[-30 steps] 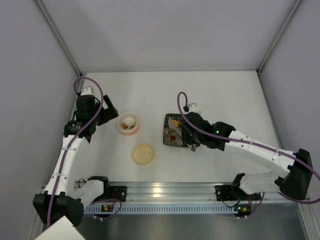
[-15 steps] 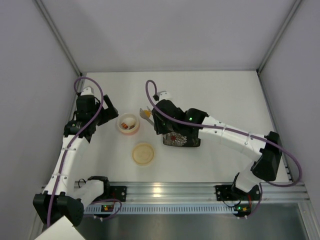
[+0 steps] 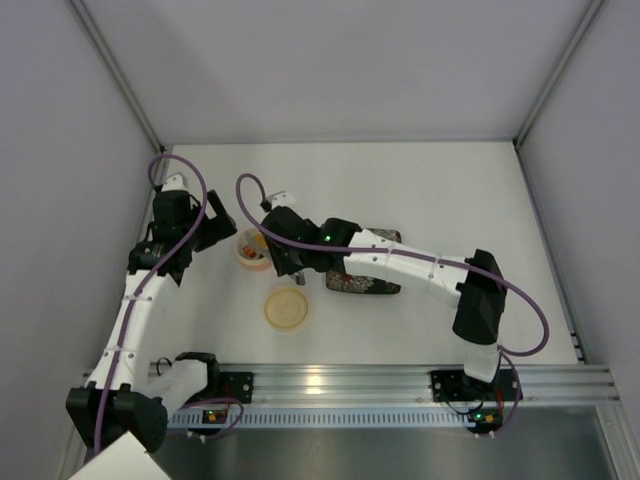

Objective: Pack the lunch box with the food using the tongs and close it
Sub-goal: Place the fake food in the packing box, then pick up the fake food from the plate, then place the fake food in the packing box, then place the clamp at the center of the board.

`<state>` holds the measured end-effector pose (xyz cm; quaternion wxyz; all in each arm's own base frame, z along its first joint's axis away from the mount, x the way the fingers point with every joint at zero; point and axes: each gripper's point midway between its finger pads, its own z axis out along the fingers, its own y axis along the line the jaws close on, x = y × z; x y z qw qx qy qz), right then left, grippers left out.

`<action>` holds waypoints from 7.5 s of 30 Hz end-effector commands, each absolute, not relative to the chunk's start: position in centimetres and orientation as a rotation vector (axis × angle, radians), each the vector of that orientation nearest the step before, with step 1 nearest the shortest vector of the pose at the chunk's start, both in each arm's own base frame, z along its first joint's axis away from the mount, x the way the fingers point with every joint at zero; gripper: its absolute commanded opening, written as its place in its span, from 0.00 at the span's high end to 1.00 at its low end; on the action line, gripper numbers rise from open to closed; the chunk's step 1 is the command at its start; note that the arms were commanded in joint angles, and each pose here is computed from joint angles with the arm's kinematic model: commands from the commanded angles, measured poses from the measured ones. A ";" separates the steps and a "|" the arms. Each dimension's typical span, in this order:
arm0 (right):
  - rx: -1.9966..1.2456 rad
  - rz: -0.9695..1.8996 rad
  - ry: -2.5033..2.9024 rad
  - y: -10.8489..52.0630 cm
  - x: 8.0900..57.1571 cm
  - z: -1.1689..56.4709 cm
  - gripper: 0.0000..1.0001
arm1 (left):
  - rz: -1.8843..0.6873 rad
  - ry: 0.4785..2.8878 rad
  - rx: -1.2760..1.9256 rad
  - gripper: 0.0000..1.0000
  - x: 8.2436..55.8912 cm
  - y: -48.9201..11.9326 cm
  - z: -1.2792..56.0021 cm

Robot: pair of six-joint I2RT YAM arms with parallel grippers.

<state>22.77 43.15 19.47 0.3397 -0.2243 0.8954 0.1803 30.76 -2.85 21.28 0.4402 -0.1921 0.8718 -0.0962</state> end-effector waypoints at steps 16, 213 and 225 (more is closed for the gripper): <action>-0.577 0.486 2.276 44.8 23.7 20.8 0.48 | -0.231 2.118 -0.463 0.01 31.0 -2.5 22.2; 0.545 0.082 2.336 6.5 37.0 9.8 0.49 | -0.250 2.110 -0.456 0.01 30.9 -2.7 22.5; 0.579 0.067 2.480 6.2 36.0 2.4 0.40 | -0.249 2.115 -0.458 0.01 31.0 -2.8 22.3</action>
